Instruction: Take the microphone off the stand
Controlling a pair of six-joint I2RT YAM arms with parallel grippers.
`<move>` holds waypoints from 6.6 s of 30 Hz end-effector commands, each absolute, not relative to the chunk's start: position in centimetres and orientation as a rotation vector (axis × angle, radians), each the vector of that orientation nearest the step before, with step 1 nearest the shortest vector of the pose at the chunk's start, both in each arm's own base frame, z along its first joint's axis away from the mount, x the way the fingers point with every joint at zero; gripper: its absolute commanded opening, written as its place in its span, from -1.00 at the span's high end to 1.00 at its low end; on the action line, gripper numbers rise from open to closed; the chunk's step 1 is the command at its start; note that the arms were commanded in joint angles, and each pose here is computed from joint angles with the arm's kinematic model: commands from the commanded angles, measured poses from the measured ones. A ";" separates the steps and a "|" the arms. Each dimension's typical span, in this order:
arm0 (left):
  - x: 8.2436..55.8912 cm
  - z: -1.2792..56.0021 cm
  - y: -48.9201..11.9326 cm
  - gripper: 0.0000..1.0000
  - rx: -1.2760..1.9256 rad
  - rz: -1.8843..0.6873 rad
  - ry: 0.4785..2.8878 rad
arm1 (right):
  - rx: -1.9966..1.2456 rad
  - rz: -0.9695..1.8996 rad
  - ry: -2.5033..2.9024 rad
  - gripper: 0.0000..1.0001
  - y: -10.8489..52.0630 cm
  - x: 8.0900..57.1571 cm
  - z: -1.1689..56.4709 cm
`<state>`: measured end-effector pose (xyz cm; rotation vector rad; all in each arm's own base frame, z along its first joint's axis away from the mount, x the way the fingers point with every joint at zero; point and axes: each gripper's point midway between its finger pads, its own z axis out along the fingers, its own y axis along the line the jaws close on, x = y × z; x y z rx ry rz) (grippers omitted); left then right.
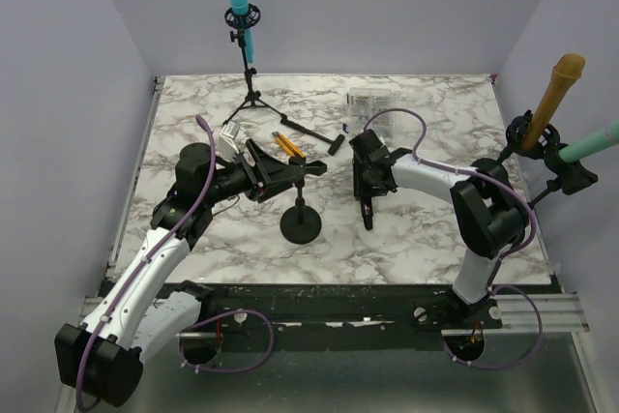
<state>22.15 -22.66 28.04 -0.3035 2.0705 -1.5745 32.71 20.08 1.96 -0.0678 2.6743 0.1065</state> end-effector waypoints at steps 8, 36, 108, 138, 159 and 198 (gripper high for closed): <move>21.9 26.4 -22.6 -0.40 -0.309 -1.547 2.132 | -0.049 0.088 2.635 -0.05 20.2 34.3 1.6; 22.2 28.2 -23.2 0.46 -0.250 -1.605 2.074 | -0.133 0.313 2.428 -0.33 20.6 32.7 12.5; 35.2 28.9 -29.0 1.00 -0.113 -1.835 1.938 | -0.063 0.276 2.445 -0.33 18.1 29.8 9.8; 34.3 21.3 -24.0 -0.40 -0.340 -1.575 2.111 | -0.067 0.269 2.449 -0.34 17.6 29.0 9.5; 34.0 28.9 -16.9 -0.97 -0.172 -1.264 1.970 | -0.097 0.307 2.440 -0.34 17.8 28.5 9.1; 63.6 34.3 -5.2 -0.63 -0.398 -1.233 1.458 | -0.053 0.436 2.351 -0.32 17.5 26.3 13.6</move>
